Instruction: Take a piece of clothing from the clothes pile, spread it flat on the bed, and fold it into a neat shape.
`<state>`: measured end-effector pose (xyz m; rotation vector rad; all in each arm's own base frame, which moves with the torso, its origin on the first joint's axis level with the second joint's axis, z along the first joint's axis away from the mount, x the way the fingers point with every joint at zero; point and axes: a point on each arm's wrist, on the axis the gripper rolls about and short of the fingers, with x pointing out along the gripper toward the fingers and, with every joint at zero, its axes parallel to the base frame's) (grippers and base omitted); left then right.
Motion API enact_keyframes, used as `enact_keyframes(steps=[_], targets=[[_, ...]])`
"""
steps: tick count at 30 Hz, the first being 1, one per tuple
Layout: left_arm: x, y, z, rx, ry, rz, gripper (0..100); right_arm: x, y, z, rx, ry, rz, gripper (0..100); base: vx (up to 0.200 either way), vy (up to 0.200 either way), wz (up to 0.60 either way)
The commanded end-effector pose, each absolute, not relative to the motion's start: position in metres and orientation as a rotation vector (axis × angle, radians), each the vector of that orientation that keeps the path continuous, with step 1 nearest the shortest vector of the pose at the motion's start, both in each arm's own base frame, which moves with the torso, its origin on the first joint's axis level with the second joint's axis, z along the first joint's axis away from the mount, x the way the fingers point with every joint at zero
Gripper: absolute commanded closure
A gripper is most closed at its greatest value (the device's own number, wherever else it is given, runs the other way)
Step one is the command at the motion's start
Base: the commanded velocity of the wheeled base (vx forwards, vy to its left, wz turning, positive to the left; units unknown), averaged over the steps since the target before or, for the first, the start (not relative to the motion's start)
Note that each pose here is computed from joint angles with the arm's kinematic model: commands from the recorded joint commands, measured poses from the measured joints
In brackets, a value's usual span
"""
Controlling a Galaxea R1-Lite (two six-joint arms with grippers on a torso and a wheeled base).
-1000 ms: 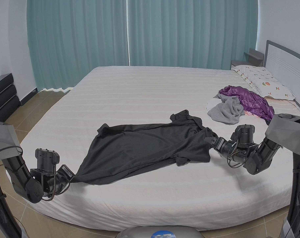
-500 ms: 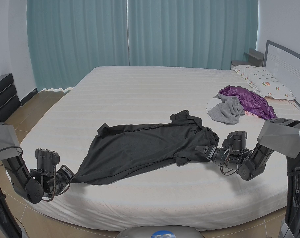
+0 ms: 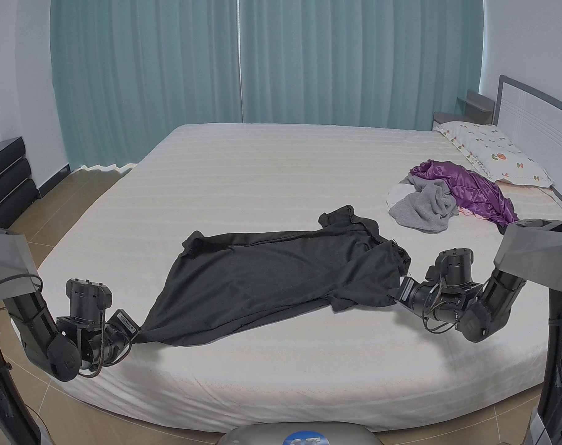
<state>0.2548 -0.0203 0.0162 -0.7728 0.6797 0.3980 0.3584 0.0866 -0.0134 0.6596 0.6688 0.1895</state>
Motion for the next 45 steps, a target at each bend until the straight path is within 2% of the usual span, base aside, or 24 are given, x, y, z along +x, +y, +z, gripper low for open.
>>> enact_keyframes(steps=[1,9,16,26,32,33,45], targets=[[0.252,-0.024,0.016,-0.763,0.688,0.387,100,0.327,0.063,0.023,0.690,0.644,0.181,100,0.000,0.000,0.00],[0.246,-0.030,0.019,-0.745,0.697,0.360,100,0.273,0.045,0.046,0.717,0.689,0.204,100,0.000,0.000,0.00],[0.235,-0.036,0.021,-0.703,0.721,0.330,100,0.232,0.035,0.048,0.714,0.777,0.155,100,0.000,0.000,0.00],[0.231,-0.038,0.022,-0.686,0.730,0.315,100,0.210,0.028,0.064,0.709,0.848,0.111,100,0.000,0.000,0.00],[0.229,-0.040,0.023,-0.680,0.734,0.310,100,0.201,0.025,0.052,0.613,0.946,0.109,100,0.000,0.000,0.00],[0.229,-0.040,0.023,-0.680,0.734,0.310,100,0.201,0.025,0.048,0.597,0.968,0.110,0,0.000,0.000,0.00],[0.228,-0.040,0.023,-0.680,0.734,0.310,100,0.230,0.028,0.025,0.578,1.029,0.082,0,0.000,0.000,0.00]])
